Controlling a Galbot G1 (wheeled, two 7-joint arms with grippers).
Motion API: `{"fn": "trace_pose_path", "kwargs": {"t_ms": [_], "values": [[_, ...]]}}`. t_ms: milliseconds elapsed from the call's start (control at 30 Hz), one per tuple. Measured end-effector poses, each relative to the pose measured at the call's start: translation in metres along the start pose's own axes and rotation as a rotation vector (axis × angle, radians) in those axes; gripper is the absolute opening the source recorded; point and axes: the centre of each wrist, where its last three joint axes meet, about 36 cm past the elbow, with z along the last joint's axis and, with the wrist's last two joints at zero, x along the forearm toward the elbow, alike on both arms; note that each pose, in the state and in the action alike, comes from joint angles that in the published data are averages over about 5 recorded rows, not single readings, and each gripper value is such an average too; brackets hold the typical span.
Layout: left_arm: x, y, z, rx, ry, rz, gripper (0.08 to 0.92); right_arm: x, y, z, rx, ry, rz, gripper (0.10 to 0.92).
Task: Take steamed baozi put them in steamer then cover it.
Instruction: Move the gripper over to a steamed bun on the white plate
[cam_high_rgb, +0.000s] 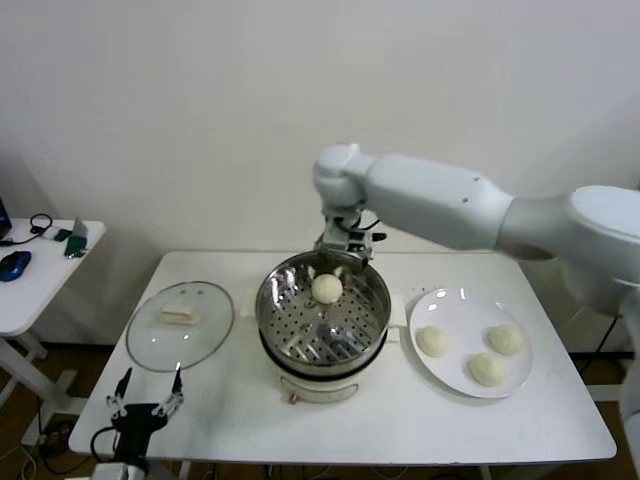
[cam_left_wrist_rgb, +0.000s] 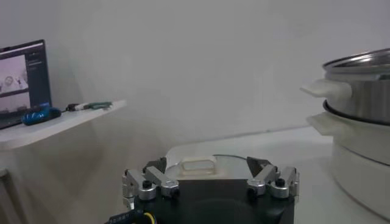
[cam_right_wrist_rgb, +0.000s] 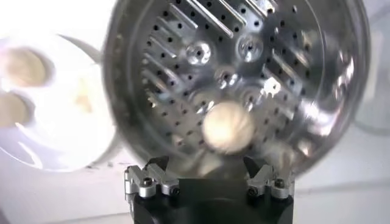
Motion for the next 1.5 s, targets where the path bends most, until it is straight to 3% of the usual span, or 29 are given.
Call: {"fn": "trace_pose_path", "kwargs": {"t_ms": [300, 500, 700, 1033, 1500], "values": [[0.002, -0.003, 0.0, 0.005, -0.001, 0.008, 0.823, -0.009, 0.123, 0.057, -0.403, -0.095, 0.038, 0.823], [0.006, -0.005, -0.001, 0.008, 0.001, 0.009, 0.823, -0.046, 0.194, 0.068, -0.627, -0.13, 0.039, 0.823], [0.01, -0.004, 0.0, 0.008, 0.009, 0.004, 0.823, -0.096, 0.237, 0.065, -0.789, -0.155, 0.011, 0.823], [0.015, -0.001, 0.004, 0.002, 0.028, -0.01, 0.823, -0.173, 0.265, 0.059, -0.959, -0.18, -0.026, 0.823], [0.012, 0.0, 0.008, 0.001, 0.043, -0.021, 0.823, -0.23, 0.244, 0.055, -1.033, -0.228, -0.034, 0.823]]}}
